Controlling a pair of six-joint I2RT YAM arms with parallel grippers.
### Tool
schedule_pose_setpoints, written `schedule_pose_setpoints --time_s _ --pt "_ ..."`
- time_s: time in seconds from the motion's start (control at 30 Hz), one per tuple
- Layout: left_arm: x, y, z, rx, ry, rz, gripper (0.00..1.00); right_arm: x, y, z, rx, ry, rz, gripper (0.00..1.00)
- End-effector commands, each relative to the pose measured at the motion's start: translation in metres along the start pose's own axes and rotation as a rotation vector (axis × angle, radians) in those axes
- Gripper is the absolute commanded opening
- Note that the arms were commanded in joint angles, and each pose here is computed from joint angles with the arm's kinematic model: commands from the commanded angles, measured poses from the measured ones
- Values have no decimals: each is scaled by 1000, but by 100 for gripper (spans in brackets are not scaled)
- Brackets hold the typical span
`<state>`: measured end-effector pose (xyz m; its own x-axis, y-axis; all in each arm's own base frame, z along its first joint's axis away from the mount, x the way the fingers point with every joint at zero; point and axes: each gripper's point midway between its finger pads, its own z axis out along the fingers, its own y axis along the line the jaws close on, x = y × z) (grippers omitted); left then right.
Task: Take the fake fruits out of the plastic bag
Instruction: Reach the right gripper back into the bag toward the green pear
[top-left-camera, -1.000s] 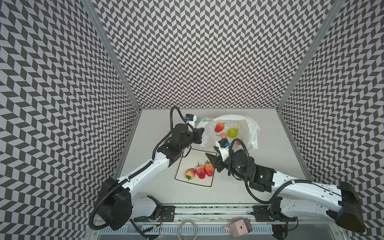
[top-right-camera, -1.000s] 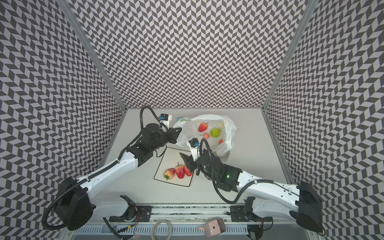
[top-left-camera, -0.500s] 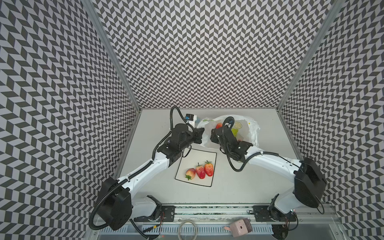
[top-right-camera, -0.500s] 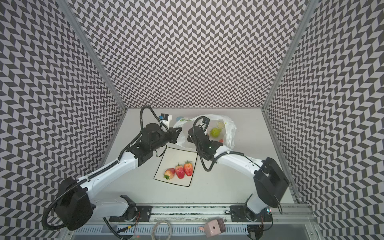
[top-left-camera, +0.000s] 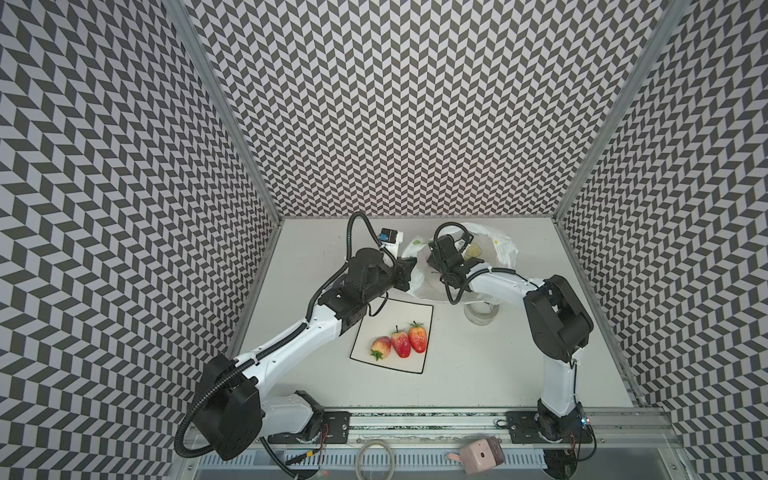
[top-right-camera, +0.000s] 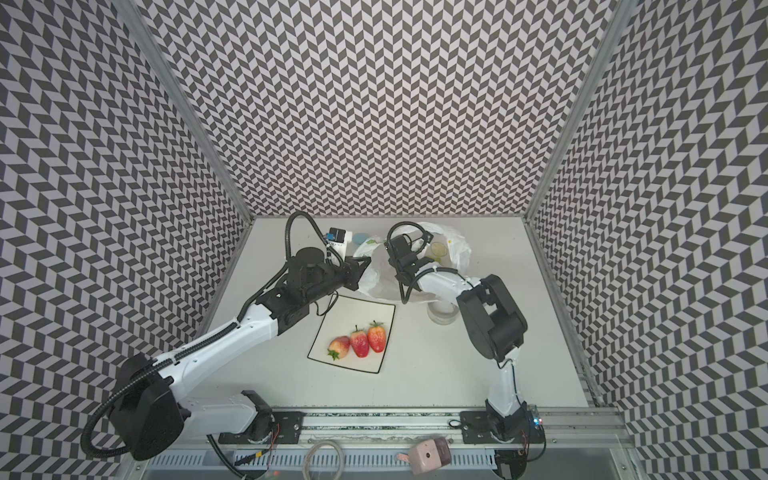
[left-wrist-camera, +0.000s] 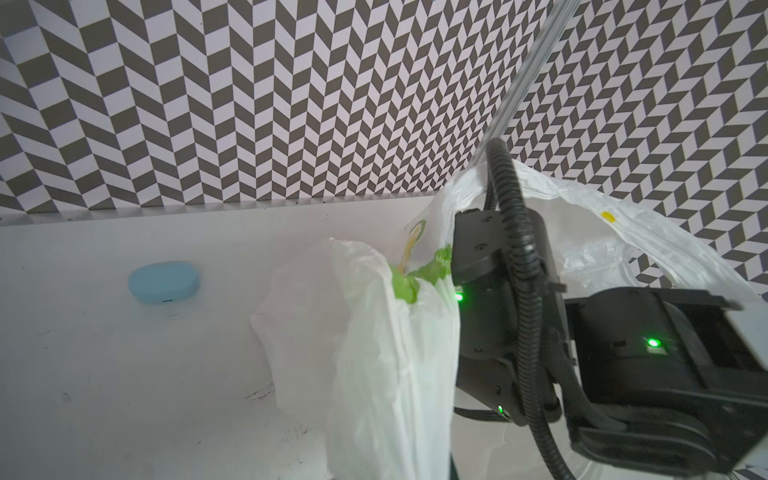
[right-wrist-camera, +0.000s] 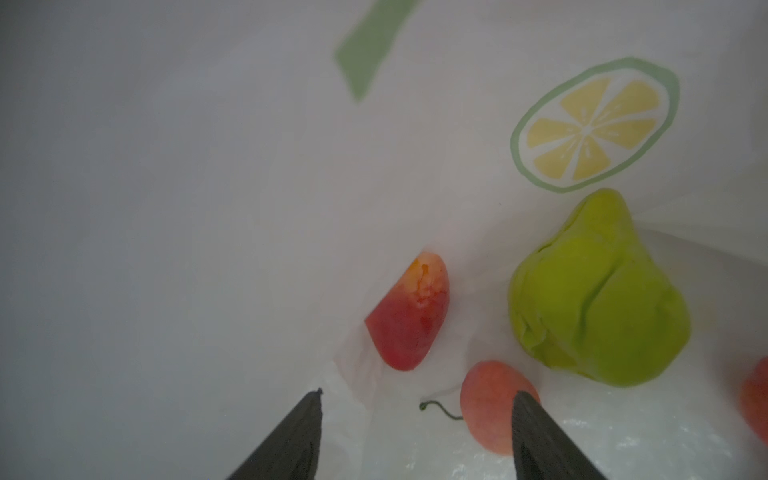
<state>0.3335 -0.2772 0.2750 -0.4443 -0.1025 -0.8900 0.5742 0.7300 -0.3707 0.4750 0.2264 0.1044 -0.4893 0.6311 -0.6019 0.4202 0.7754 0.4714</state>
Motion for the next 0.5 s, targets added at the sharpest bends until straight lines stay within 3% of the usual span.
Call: schedule_pose_setpoints --time_s 0.0,0.47 --pt "-10 -13 -1 46 -18 42 0 -7 5 11 -13 -10 22 74" --pt "4 -17 2 79 26 43 0 6 28 52 -119 -4 -132 79"
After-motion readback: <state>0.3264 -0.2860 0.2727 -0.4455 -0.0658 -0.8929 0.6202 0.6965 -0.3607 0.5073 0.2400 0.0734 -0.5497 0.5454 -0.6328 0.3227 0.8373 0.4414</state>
